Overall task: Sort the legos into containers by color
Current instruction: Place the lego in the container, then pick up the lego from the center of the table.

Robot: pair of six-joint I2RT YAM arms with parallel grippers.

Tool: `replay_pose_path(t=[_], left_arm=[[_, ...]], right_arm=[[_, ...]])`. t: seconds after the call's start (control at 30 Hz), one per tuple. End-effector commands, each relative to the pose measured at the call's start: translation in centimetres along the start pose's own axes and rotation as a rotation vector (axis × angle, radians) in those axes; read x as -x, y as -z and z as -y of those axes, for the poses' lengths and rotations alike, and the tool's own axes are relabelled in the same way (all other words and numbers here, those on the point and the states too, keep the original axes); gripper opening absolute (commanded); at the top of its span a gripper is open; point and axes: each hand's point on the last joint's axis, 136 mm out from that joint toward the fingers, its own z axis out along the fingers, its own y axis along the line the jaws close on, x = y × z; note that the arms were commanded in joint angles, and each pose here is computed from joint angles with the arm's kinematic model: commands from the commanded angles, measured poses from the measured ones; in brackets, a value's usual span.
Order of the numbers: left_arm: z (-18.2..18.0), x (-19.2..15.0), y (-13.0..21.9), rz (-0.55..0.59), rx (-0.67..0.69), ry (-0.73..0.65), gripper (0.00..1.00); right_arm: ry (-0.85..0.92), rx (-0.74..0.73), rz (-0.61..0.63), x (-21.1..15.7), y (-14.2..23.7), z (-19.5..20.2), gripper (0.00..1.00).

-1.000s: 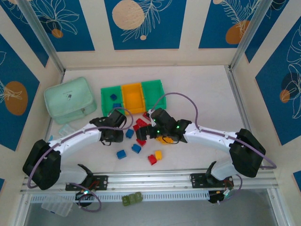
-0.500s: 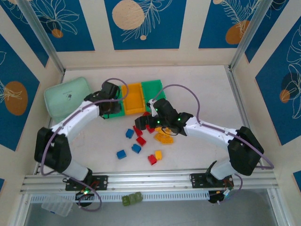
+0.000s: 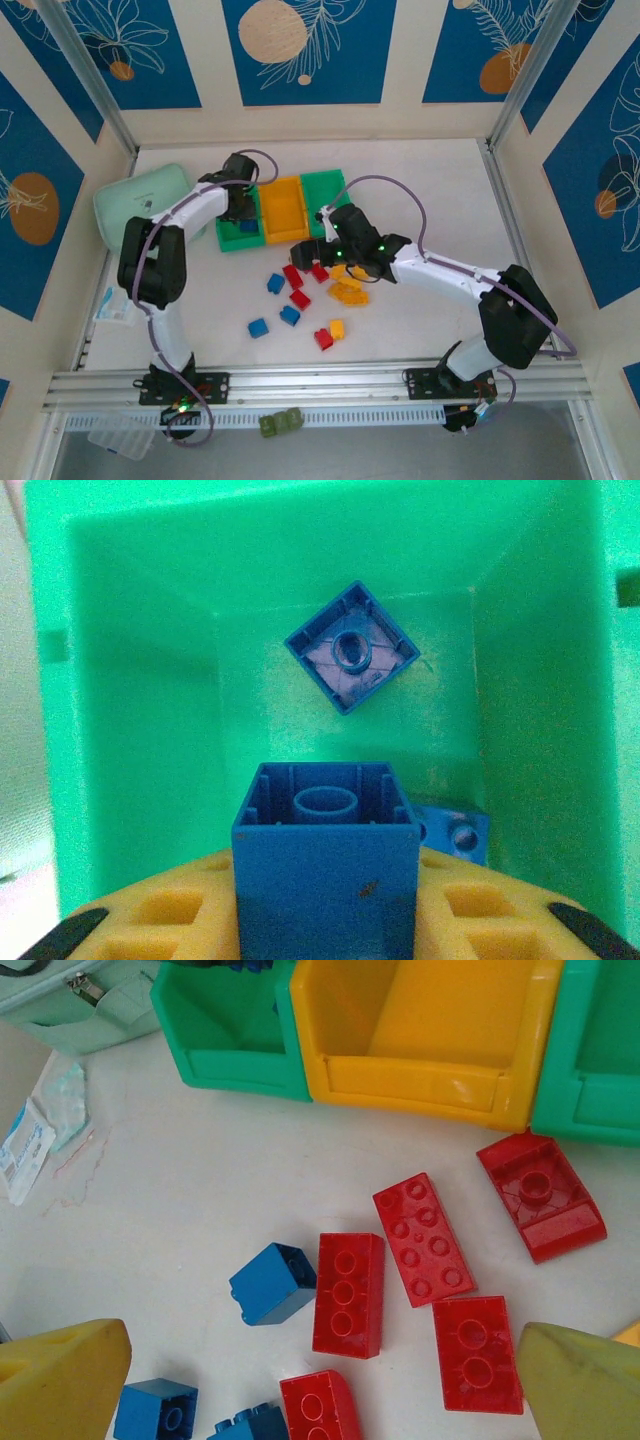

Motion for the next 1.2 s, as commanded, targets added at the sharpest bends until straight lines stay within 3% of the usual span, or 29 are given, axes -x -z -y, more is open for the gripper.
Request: replay_pose_path(t=[0.0,0.27,0.47,0.87,1.17], left_arm=[[-0.4,1.1,-0.1,0.001,0.016,-0.008,0.41],[-0.7,1.6,2.2,0.027,0.000,0.001,0.48],[-0.3,0.6,5.4,0.051,-0.091,0.022,0.51],[2.1,-7.2,10.4,0.022,-0.298,0.012,0.55],[6.4,-13.6,12.0,-0.055,-0.415,-0.057,0.57]], right_arm=[[0.009,0.025,0.002,0.9,0.2,-0.4,0.99],[0.028,0.020,0.013,1.4,0.8,-0.4,0.99],[0.035,-0.004,0.012,1.3,1.5,0.1,0.99],[-0.011,-0.037,-0.074,-2.6,2.1,1.5,0.99],[-0.030,-0.026,-0.124,-5.0,1.4,1.2,0.99]])
